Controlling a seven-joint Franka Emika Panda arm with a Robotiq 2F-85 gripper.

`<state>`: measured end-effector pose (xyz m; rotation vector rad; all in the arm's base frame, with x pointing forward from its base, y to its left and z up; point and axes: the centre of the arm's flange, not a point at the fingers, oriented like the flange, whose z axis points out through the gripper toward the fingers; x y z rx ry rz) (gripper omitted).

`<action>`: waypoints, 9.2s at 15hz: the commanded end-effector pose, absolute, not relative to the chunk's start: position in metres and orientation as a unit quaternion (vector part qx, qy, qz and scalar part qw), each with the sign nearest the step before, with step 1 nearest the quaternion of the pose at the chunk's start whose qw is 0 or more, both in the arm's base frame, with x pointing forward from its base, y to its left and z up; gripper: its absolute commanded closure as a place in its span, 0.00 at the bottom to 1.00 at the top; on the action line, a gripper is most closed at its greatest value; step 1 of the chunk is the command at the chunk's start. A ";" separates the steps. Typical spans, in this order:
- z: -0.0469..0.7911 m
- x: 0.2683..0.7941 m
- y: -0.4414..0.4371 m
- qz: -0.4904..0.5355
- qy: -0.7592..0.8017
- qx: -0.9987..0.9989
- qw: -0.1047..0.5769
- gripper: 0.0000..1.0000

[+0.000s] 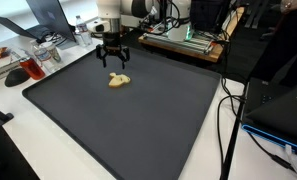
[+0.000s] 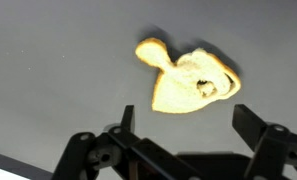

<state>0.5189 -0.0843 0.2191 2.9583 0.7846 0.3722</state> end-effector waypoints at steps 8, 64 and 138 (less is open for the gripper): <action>0.220 0.557 -0.071 0.098 0.224 0.969 0.036 0.00; 0.165 0.602 -0.043 0.026 0.132 0.988 0.081 0.63; 0.245 0.437 0.025 0.086 0.320 0.916 0.225 0.00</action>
